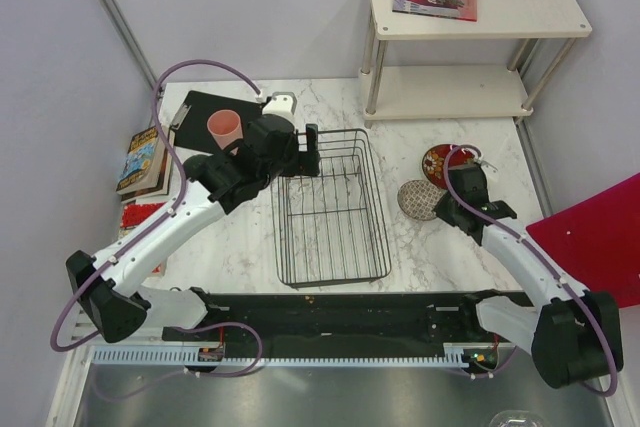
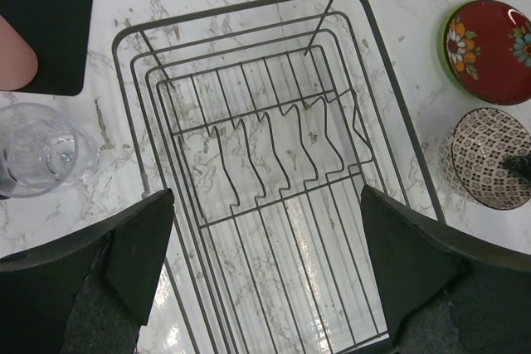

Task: Unload the mixed dishes from the dish rack
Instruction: Place the bowl at the center of the board, then reset both arms

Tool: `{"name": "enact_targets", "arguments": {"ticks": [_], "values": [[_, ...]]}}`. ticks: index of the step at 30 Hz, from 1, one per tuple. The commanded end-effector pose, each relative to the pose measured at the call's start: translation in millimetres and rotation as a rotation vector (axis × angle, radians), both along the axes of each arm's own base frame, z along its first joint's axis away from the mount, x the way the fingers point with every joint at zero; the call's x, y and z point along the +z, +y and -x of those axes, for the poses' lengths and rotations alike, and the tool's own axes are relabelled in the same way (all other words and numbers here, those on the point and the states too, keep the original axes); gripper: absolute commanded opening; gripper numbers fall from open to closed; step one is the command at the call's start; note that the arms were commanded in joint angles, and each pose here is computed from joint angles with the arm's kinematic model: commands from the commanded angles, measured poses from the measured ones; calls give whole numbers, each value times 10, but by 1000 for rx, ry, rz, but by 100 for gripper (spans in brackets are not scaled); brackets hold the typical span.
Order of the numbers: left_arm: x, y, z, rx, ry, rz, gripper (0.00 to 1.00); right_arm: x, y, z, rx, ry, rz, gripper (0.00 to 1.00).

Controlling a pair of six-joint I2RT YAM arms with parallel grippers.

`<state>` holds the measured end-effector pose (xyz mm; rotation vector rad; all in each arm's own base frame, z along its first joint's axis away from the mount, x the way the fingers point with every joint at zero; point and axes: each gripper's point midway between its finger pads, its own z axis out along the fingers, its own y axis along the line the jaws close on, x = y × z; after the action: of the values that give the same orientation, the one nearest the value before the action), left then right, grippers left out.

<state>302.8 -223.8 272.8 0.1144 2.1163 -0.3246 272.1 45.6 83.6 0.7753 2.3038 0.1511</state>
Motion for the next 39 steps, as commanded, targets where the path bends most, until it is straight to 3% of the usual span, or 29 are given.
{"name": "enact_targets", "arguments": {"ticks": [1, 11, 13, 14, 17, 22, 30, 36, 39], "values": [[-38, -57, 41, 4, 10, 83, 99, 1, 138, -225, -14, -84, -89, 0], [-230, -53, 133, -5, 43, 100, 99, -280, 171, -271, 16, -34, -73, 0], [-265, -42, 140, -4, 50, 96, 99, -289, 195, -265, 33, -29, -78, 7], [-270, -45, 146, -5, 50, 96, 99, -288, 204, -262, 39, -29, -81, 18], [-329, -27, 156, -3, 61, 86, 99, -238, 216, -243, 57, -45, -83, 38], [-388, -19, 173, -3, 70, 78, 99, -83, 207, -206, 76, -75, -77, 58], [-338, 77, 176, 19, 40, 67, 99, 745, 304, -287, 137, -268, -121, 72], [-352, 76, 184, 9, 41, 60, 99, 1552, 798, -284, 418, -503, -155, 78], [-434, 14, 201, -3, 77, 66, 99, 1698, 1104, -191, 546, -565, -139, 80]]}}
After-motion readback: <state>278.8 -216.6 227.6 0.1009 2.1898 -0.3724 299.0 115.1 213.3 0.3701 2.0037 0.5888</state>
